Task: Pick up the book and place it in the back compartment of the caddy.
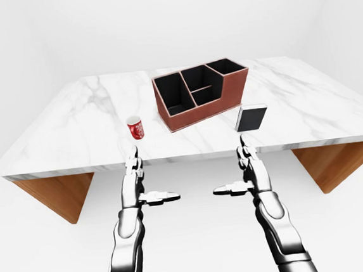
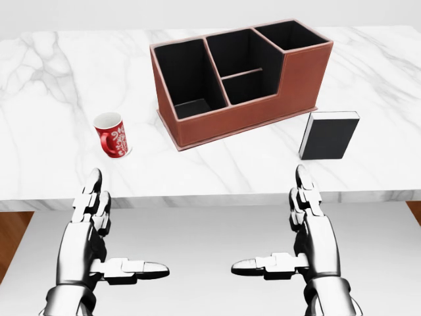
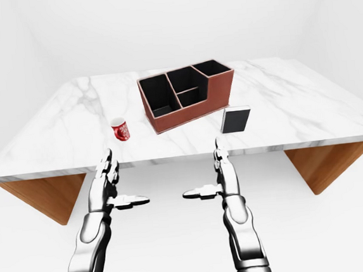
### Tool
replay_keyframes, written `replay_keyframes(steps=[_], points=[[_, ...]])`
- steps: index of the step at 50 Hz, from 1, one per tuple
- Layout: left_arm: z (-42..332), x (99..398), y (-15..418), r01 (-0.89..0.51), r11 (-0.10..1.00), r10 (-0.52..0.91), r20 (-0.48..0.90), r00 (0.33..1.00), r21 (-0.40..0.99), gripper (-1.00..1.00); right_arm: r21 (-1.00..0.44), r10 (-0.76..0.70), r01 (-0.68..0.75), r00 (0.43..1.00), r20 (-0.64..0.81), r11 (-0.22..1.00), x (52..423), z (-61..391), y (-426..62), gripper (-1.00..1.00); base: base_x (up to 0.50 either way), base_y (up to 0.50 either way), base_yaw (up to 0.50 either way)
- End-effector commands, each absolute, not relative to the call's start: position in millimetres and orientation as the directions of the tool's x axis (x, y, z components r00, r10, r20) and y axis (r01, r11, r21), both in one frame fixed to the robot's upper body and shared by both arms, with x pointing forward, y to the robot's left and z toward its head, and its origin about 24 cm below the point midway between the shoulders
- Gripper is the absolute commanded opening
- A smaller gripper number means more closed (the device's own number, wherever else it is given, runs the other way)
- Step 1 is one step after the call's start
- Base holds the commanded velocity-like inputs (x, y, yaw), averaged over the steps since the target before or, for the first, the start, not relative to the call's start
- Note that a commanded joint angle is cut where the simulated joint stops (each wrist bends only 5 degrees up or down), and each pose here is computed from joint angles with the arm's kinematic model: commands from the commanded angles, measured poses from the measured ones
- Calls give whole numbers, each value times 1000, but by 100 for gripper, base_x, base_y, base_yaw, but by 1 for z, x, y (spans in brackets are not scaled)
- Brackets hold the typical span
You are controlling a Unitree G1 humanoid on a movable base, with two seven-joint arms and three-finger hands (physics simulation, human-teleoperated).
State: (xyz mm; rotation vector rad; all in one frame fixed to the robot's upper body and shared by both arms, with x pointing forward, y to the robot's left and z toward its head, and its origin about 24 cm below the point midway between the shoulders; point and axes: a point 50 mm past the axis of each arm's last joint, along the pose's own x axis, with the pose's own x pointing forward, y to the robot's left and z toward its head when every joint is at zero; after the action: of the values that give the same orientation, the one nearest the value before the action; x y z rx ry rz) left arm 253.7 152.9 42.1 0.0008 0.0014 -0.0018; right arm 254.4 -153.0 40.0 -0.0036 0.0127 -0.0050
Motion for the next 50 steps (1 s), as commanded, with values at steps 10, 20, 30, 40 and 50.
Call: replay_keyframes(steps=[10, 20, 30, 40, 50], points=[[79, 249, 164, 8, 1000, -8, 110, 994, 2, 100, -34, -14, 16, 999, 43, 999, 251, 64, -162, 100, 0, 0, 0], [111, 244, 168, 9, 1000, -12, 246, 969, 16, 100, -51, -8, 18, 982, 188, 999, 243, 98, -166, 100, 0, 0, 0], [117, 243, 171, 0, 1000, -4, 272, 962, 11, 100, -59, -6, 21, 970, 243, 998, 240, 111, -170, 100, 0, 0, 0], [123, 243, 173, -3, 1000, 0, 297, 955, 10, 100, -70, 2, 19, 958, 286, 997, 237, 121, -169, 100, 0, 0, 0], [124, 243, 174, -5, 1000, 2, 301, 954, 9, 100, -75, 16, 8, 950, 310, 997, 234, 127, -171, 100, 0, 0, 0]])
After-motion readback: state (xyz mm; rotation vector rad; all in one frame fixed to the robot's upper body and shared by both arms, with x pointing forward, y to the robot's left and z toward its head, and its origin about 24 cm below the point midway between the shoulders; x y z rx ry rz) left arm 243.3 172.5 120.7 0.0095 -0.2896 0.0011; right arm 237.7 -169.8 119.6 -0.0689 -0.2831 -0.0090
